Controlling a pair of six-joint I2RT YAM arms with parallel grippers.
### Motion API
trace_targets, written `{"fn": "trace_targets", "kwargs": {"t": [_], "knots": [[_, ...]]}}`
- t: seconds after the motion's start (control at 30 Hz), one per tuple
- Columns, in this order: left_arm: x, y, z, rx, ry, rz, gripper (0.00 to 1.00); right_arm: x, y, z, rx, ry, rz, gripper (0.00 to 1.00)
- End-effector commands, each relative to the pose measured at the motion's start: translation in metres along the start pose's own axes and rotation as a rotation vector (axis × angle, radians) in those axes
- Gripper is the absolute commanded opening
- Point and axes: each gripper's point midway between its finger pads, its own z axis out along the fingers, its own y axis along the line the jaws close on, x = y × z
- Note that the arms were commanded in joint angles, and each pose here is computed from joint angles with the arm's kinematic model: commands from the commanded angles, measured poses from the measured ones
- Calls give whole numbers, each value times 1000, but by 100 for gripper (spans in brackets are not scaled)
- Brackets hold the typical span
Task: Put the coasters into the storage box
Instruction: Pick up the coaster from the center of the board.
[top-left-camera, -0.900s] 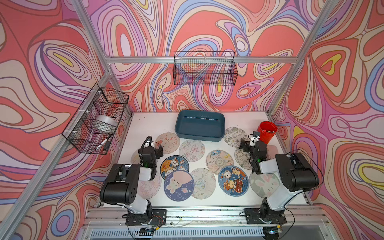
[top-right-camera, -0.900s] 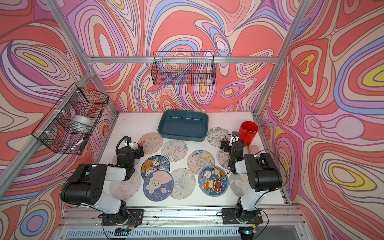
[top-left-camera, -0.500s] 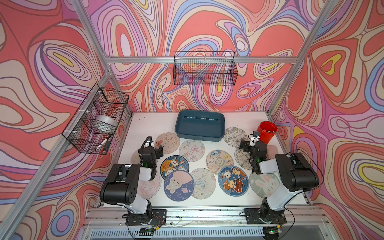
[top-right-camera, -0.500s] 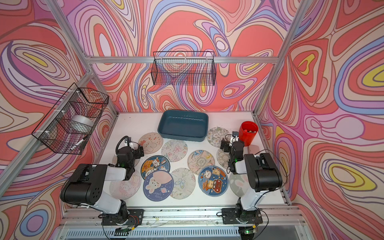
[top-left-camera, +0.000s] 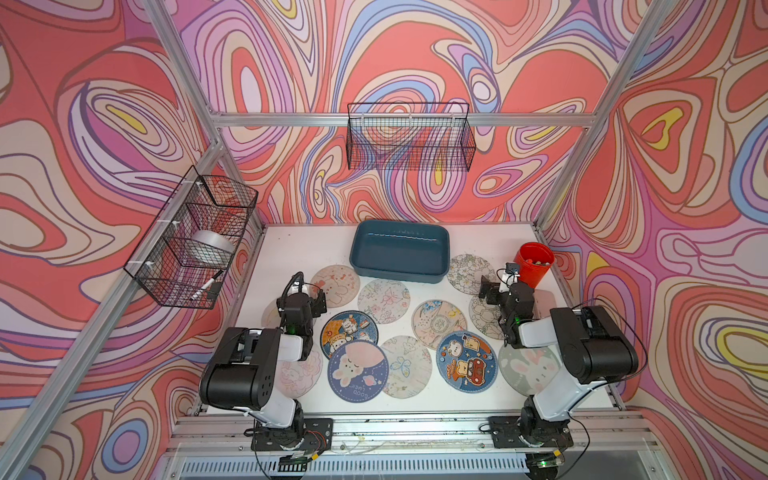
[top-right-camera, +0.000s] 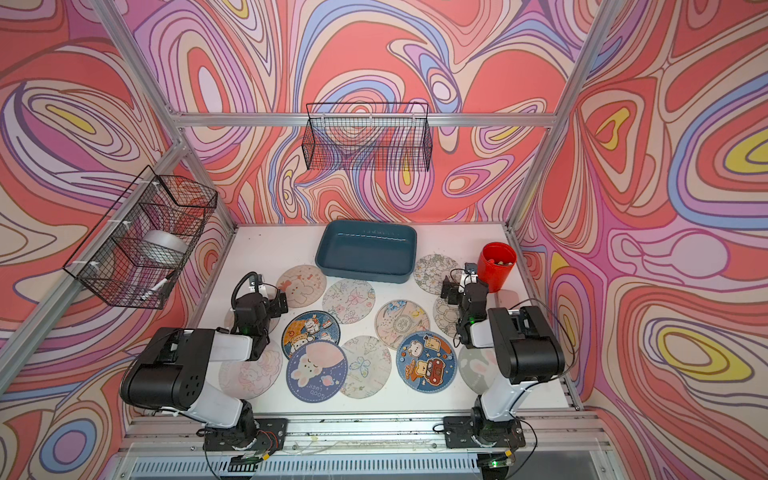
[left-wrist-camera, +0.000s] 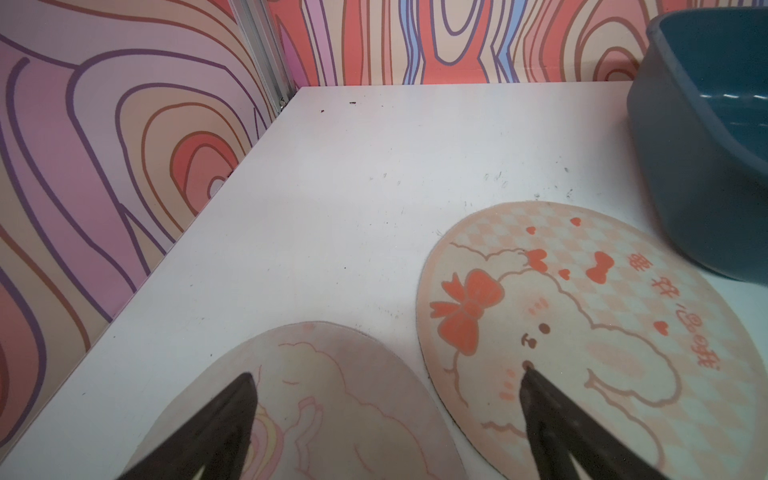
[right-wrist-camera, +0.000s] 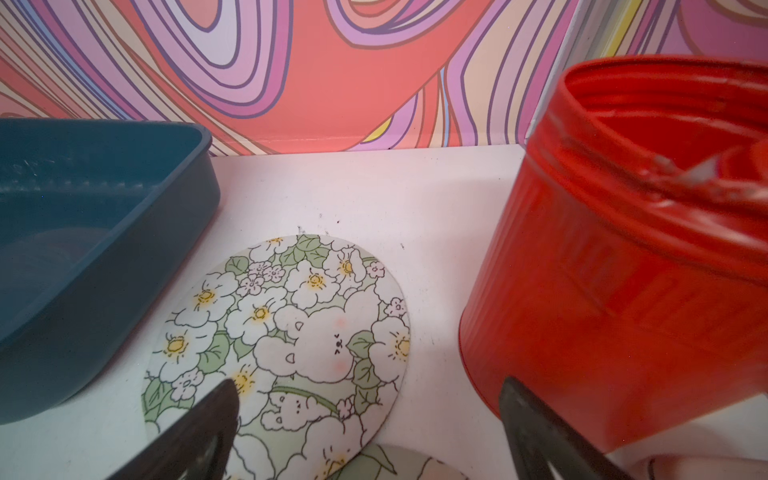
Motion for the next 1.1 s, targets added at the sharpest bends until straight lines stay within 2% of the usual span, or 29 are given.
{"fn": "trace_targets", "kwargs": {"t": [0.0,0.37,0.6,0.77,0.9,1.07], "knots": [[-14,-3,-1,9,-47,-15,100,-1,2,1,-10,-8,-2,98],[-18,-3,-3,12,-58,-13,100,-3,-1,-2,6,-26,-3,98],[-49,3,-22,5,-21,-27,100,-28,-13,-22,69,-68,26,98],[-63,2,-28,4,118,-128,100,-36,-19,-26,102,30,95,98],[-58,-8,-36,45,238,-222,100,-42,-24,-29,152,162,202,98],[-49,-27,-46,129,328,-347,100,-50,-23,-40,167,276,300,98]]}}
